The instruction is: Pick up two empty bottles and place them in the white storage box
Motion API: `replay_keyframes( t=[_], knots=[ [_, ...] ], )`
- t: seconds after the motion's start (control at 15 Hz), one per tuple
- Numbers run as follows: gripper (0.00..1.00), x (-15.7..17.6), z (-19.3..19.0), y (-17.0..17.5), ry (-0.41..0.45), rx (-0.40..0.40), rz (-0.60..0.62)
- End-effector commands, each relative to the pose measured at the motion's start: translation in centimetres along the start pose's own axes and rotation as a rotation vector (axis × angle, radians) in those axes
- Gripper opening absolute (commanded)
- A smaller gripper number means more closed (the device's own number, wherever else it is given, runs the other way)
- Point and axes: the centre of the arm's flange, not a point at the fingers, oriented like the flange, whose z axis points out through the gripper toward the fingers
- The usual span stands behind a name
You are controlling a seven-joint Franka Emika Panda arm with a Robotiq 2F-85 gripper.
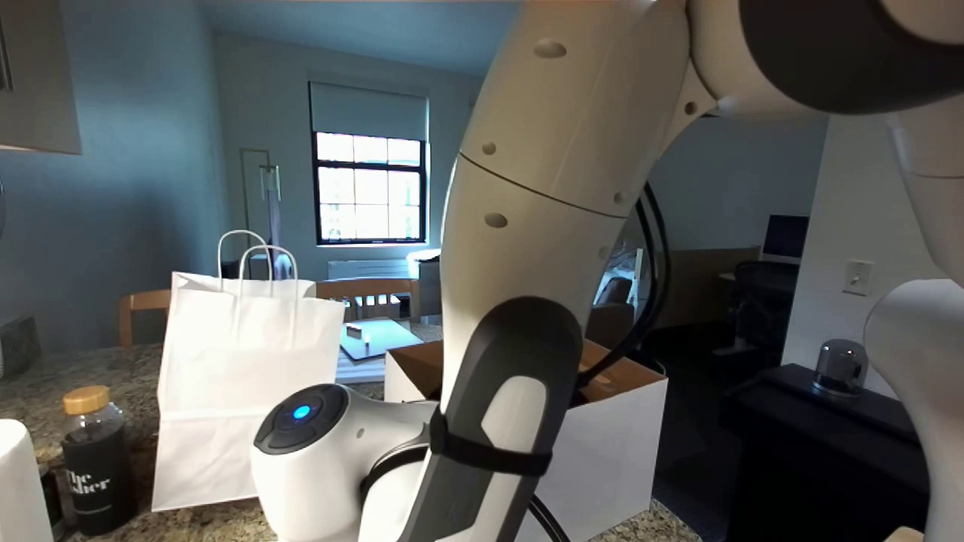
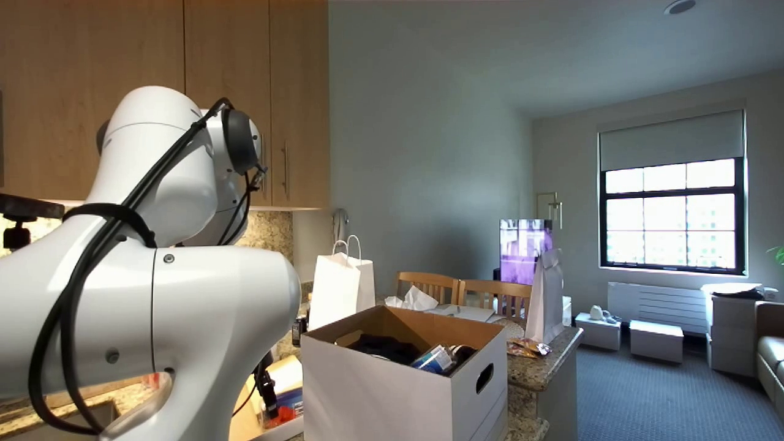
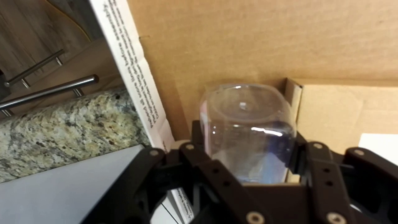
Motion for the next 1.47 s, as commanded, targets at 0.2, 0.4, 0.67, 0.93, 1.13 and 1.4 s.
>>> replay_keyframes(
  t=[0.2, 0.4, 0.67, 0.93, 1.13, 1.4],
  knots=[
    [0.35, -4.2, -9.9, 1.6, 0.068, 0.078, 0.048],
    [0.35, -6.0, -15.8, 2.3, 0.085, 0.052, 0.035],
    [0.35, -4.6, -23.6, 3.7, 0.119, -0.039, -0.01],
    [0.35, 1.2, -30.3, 7.0, 0.197, -0.012, 0.005],
    [0.35, 7.0, -33.1, 11.3, 0.188, 0.027, 0.078],
    [0.86, 13.6, -35.0, 17.6, 0.24, 0.085, 0.201]
  ],
)
